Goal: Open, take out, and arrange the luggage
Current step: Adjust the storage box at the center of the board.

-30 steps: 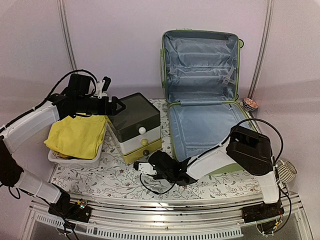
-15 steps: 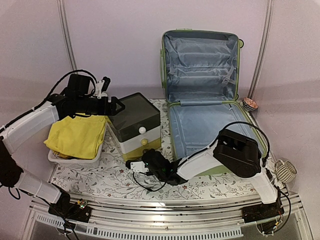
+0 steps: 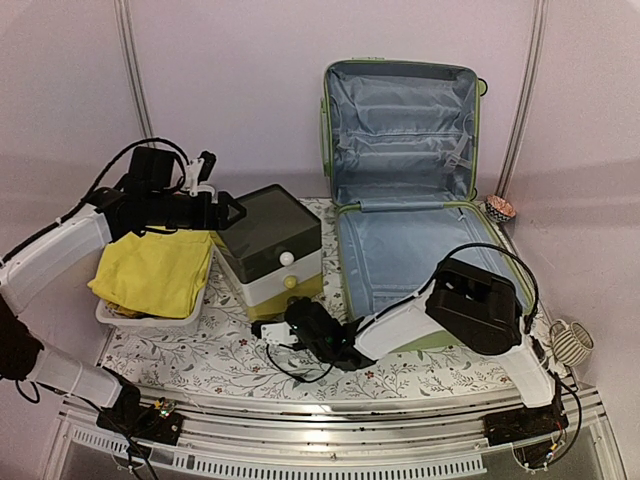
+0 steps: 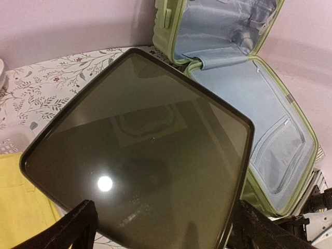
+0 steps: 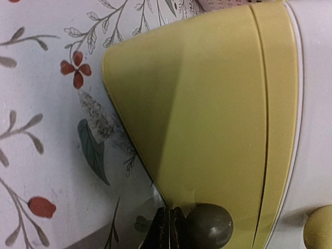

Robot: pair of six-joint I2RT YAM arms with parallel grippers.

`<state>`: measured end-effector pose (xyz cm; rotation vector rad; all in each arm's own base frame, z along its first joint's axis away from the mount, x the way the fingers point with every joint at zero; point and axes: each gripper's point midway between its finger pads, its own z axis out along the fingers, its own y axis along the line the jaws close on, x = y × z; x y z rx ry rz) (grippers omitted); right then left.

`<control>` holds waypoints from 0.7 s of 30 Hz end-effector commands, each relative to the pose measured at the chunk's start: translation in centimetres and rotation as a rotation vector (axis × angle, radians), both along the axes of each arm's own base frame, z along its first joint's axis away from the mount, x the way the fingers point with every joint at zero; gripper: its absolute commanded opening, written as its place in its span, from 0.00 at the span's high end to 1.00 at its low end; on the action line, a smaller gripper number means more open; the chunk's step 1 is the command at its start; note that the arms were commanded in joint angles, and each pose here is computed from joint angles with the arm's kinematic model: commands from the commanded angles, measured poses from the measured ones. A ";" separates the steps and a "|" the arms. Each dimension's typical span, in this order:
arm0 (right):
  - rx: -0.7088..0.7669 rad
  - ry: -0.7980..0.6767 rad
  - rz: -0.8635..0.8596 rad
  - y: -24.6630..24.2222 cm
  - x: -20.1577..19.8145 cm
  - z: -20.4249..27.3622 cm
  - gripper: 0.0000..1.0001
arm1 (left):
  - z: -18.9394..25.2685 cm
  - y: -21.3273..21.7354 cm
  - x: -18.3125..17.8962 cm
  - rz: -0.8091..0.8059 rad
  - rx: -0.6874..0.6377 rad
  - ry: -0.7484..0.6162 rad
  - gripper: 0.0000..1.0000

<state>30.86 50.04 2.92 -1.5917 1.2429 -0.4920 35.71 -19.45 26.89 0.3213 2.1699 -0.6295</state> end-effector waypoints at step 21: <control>0.372 0.191 0.035 -3.0 -7.5 13.5 0.96 | -1.9 7.8 -6.1 0.321 -0.052 0.052 0.13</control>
